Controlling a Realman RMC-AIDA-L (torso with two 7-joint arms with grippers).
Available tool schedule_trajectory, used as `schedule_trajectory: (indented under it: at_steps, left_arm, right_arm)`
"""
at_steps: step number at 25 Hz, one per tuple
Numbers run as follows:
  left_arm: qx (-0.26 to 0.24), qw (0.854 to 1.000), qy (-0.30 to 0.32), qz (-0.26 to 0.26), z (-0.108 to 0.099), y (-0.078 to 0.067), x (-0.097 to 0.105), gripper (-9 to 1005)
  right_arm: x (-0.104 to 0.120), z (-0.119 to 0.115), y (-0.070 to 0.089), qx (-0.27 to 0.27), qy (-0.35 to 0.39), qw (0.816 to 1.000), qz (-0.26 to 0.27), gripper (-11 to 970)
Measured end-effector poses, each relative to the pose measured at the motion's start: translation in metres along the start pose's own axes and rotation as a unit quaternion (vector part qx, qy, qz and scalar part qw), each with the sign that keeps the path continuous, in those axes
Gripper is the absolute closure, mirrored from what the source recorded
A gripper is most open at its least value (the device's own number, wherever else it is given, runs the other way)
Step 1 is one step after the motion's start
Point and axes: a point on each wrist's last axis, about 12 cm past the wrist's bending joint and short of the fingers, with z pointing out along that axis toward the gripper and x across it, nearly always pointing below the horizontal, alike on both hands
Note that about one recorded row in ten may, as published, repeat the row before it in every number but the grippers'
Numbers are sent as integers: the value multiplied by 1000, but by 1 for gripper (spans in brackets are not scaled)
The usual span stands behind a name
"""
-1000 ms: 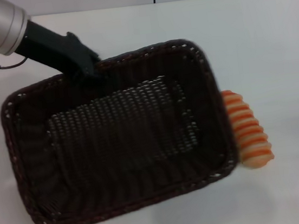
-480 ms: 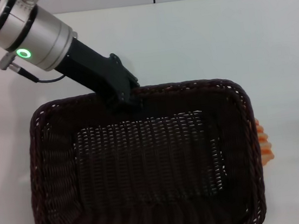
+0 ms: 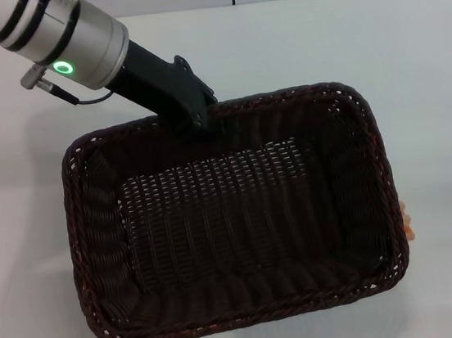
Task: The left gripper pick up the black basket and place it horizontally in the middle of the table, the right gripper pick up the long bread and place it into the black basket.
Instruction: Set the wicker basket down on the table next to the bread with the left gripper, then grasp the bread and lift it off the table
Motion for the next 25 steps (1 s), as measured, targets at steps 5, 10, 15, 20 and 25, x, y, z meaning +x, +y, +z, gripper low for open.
schedule_trajectory:
  at_steps: [5,10,15,20,25]
  left_arm:
    - [11,999,19,31,8,-4,-3,727]
    - [4,997,29,72,9,-6,-9,591]
    - [-52,993,9,106,-3,3,-23,465]
    - [-204,960,-101,164,-31,13,-35,472]
    - [-416,871,-189,177,-58,9,-29,471]
  right_arm:
    - [-1,-3,-3,3,3,1000,1,218]
    - [-1,-3,-3,-3,5,1000,13,218]
    - [0,-3,-3,-2,6,1000,14,218]
    - [0,-2,-3,-5,6,1000,12,219]
    - [1,-2,1,-15,11,1000,14,218]
